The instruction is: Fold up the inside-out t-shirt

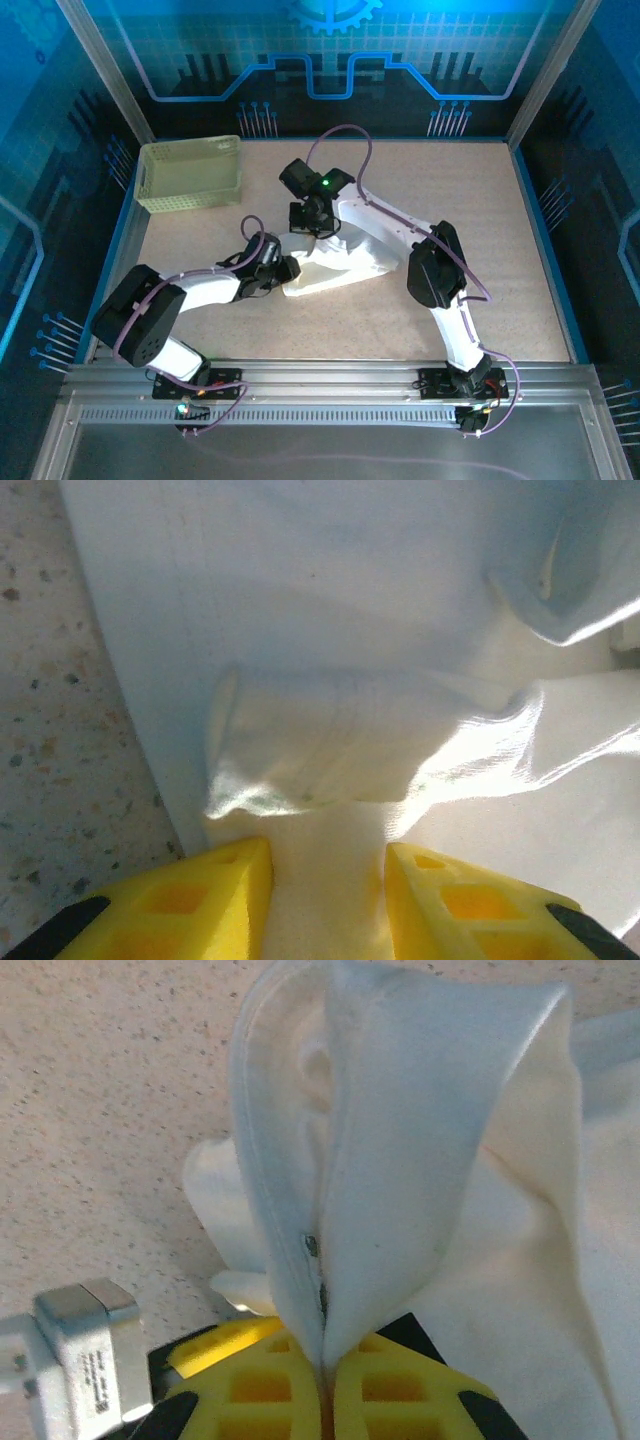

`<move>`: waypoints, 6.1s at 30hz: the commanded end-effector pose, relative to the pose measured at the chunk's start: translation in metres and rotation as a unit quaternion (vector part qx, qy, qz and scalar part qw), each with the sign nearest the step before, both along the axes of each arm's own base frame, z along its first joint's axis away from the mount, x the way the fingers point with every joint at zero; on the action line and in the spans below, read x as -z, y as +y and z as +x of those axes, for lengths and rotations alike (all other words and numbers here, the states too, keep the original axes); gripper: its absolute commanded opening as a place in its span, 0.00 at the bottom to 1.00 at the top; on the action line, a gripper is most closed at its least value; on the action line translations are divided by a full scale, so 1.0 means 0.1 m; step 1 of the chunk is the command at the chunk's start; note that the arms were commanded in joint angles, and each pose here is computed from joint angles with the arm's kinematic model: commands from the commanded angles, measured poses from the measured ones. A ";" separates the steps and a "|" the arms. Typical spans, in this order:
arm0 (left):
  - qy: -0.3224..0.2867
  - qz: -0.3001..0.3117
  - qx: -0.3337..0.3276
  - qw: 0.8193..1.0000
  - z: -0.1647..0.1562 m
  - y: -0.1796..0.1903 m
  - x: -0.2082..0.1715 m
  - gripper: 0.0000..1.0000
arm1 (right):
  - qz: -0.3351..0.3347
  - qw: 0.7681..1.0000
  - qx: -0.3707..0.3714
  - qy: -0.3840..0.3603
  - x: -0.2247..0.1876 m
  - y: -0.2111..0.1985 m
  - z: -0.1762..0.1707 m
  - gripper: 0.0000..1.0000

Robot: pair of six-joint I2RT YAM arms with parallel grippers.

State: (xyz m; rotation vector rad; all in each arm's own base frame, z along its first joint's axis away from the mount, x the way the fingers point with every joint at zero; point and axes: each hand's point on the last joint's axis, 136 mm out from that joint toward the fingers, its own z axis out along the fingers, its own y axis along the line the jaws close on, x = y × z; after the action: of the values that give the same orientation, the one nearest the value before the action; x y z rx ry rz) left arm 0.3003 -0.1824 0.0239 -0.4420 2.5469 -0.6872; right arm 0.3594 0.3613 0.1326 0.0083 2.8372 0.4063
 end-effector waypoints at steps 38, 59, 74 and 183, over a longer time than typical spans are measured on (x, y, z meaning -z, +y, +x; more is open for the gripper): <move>-0.089 -0.015 0.064 0.994 -0.16 -0.48 -1.15 0.45 | -0.005 0.997 -0.035 -0.062 0.07 -1.14 0.64 0.58; 0.051 0.060 0.047 0.996 0.33 -0.11 0.12 0.32 | -0.060 0.981 0.179 0.047 1.06 -2.22 -0.06 0.56; -0.043 0.091 0.136 0.986 1.00 -0.57 -1.08 0.59 | -0.043 0.989 0.075 -0.118 -0.08 -2.16 -0.69 0.62; -0.189 -0.222 0.112 0.950 2.04 -0.68 -2.09 0.00 | 0.098 0.971 0.011 -0.217 -0.86 -2.01 1.19 0.00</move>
State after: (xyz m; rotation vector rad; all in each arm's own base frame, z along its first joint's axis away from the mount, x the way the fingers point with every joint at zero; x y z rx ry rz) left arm 0.4847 -0.2542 0.1735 -0.1994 2.2255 -1.2683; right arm 0.4567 0.1631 0.1635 0.0491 2.5002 0.5921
